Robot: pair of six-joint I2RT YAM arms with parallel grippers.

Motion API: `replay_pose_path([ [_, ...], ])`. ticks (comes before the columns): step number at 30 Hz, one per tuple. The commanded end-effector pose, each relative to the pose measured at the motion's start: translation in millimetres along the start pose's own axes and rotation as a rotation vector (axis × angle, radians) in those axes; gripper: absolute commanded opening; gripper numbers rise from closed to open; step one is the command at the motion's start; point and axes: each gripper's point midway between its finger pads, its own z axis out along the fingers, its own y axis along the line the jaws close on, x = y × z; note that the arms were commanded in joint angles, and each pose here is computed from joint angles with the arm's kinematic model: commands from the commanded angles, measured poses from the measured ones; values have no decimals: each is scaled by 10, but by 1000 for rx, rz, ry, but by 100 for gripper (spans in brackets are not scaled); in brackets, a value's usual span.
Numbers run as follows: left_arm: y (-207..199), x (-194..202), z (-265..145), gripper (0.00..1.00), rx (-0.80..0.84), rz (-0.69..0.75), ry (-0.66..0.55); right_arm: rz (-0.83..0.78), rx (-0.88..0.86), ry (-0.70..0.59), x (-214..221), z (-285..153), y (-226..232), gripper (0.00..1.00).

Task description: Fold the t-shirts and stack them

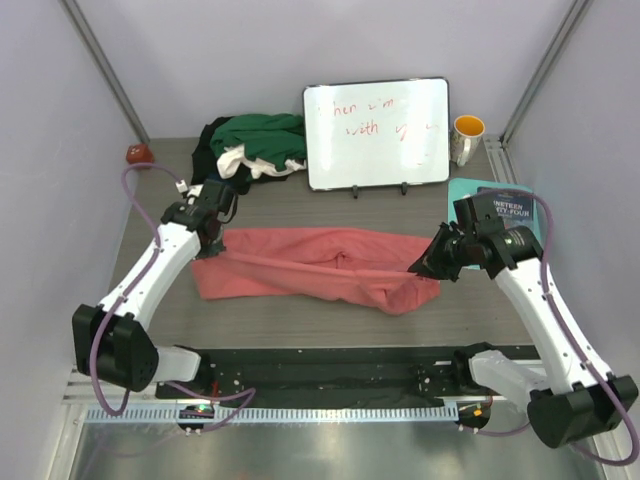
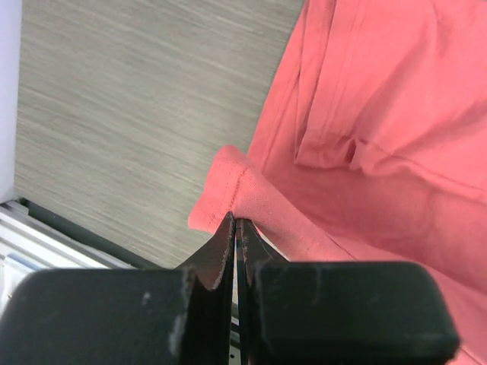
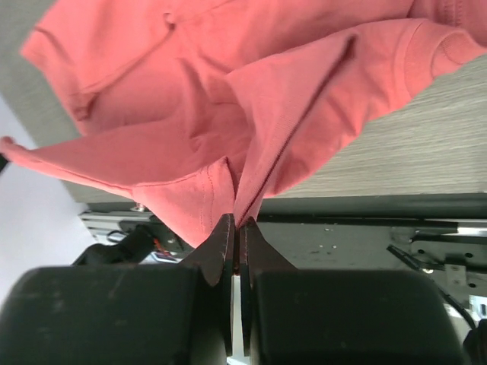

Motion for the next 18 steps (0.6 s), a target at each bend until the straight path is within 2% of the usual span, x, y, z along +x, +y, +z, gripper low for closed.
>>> replay_pose_path([
  [1,-92,-312,21,0,-3,-6,-65,-86,0,-16,-181,52,108,6],
  [11,-222,-490,252,0,-70,26,-54,-144,88,-7,-480,380,123,6],
  [18,-427,-405,603,0,-106,105,57,-166,120,14,-621,565,160,6],
])
